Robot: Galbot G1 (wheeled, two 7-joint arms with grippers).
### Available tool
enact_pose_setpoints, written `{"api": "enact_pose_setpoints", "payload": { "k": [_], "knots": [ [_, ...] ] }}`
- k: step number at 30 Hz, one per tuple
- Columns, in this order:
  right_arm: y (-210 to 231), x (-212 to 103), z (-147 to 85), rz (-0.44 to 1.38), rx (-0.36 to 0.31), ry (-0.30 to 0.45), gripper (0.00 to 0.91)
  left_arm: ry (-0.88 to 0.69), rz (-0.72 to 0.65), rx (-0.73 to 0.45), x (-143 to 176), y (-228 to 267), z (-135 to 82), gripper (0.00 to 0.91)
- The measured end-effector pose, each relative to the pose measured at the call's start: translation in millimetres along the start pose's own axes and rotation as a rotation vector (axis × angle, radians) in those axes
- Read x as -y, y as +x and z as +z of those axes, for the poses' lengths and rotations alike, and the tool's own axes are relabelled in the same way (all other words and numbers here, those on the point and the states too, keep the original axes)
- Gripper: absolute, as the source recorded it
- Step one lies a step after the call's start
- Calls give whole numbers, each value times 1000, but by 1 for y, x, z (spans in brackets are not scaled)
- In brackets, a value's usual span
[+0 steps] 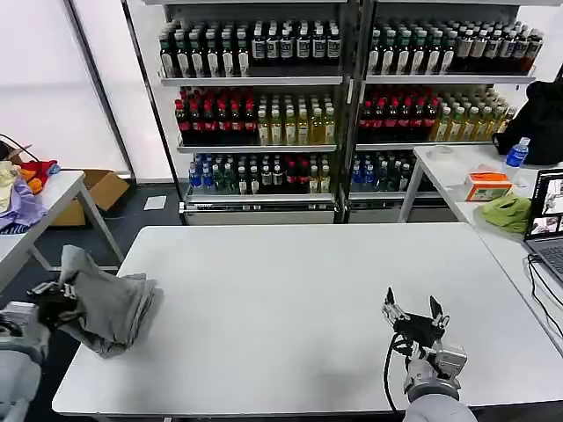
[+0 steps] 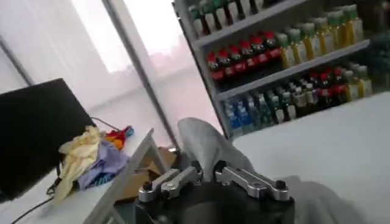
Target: Fold and organize the clothes.
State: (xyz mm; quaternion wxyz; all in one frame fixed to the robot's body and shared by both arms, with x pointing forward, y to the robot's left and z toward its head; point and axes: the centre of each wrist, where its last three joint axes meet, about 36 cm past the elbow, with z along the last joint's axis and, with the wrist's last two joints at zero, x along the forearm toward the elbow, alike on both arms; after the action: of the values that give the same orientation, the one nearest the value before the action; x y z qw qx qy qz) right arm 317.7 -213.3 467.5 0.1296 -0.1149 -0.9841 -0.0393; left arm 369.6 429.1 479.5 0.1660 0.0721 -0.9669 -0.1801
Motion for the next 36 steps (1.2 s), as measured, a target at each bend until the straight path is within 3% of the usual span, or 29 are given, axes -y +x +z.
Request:
{"api": "enact_pose_setpoints", "payload": {
  "k": [13, 19, 20, 22, 36],
  "knots": [
    [5, 2, 12, 66, -26, 28, 907, 95, 331, 42, 195, 34, -26, 0],
    [6, 3, 16, 82, -38, 56, 907, 72, 428, 45, 258, 31, -35, 0],
    [5, 3, 17, 84, -40, 59, 907, 72, 436, 47, 264, 30, -38, 131],
    [4, 1, 20, 87, -49, 63, 907, 78, 458, 53, 275, 30, -43, 907],
    [-10, -17, 26, 55, -99, 101, 907, 252, 573, 99, 304, 27, -68, 907]
  ]
}}
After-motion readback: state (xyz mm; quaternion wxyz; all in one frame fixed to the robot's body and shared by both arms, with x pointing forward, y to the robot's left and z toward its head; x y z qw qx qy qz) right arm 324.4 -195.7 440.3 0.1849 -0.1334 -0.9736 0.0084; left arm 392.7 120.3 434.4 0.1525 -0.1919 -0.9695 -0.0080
